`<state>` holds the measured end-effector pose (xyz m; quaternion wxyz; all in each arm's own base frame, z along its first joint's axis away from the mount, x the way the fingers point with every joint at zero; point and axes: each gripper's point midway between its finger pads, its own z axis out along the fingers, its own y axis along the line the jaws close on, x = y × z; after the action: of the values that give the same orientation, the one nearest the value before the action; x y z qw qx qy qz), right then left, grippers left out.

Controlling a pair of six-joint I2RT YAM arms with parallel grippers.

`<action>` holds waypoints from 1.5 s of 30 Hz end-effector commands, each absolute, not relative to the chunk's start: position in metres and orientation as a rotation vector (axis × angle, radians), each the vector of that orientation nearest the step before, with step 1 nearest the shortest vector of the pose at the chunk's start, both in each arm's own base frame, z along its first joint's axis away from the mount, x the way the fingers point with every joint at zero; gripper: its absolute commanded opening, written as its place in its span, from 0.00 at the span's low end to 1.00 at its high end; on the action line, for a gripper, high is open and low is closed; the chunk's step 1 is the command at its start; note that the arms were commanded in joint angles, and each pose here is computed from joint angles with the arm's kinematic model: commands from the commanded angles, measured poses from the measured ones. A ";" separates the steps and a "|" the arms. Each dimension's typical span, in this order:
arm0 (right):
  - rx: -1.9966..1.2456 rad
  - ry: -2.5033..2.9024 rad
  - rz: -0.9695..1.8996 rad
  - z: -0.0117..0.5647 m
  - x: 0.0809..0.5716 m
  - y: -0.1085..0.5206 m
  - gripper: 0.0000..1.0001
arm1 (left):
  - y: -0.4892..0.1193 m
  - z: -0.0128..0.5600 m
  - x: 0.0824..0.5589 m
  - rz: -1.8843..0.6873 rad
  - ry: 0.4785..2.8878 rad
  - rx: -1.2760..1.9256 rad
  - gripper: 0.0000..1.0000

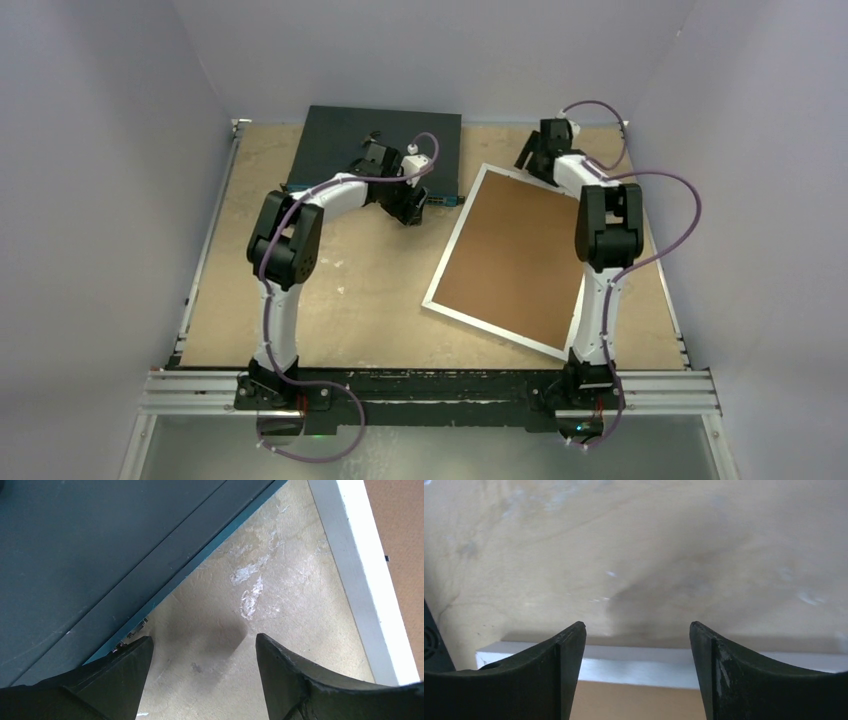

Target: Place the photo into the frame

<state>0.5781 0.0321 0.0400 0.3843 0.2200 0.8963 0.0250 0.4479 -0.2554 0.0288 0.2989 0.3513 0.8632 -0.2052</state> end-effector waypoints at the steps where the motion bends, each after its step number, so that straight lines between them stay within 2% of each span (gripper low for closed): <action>1: 0.728 2.170 0.112 0.091 0.558 -0.017 0.80 | -0.283 0.037 0.476 -0.610 2.189 0.889 0.76; 6: 0.832 2.011 0.012 0.149 0.529 -0.063 0.87 | -0.305 0.070 0.410 -0.888 2.183 0.981 0.80; 9: 1.006 2.007 -0.037 0.145 0.495 -0.094 0.88 | -0.310 0.087 0.376 -0.967 2.158 1.036 0.81; 12: 1.113 1.980 0.027 0.134 0.455 -0.097 0.87 | -0.317 0.094 0.356 -0.971 2.123 1.090 0.82; 17: 1.215 2.026 -0.004 0.099 0.380 -0.084 0.83 | -0.334 0.086 0.358 -0.982 2.108 1.090 0.82; 23: 1.254 2.107 -0.001 0.075 0.323 -0.068 0.82 | -0.339 0.067 0.363 -0.891 2.109 1.120 0.80; 39: 1.255 2.222 0.080 0.033 0.269 -0.041 0.76 | -0.350 0.049 0.354 -0.911 2.116 1.143 0.79; 45: 1.250 2.229 0.237 0.036 0.263 -0.012 0.64 | -0.355 0.037 0.359 -0.869 2.113 1.165 0.76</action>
<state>0.2611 -0.0423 0.0274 0.2849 0.4718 0.8341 0.0219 0.3513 -0.3438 0.0386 0.2666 0.4226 0.8017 -0.3281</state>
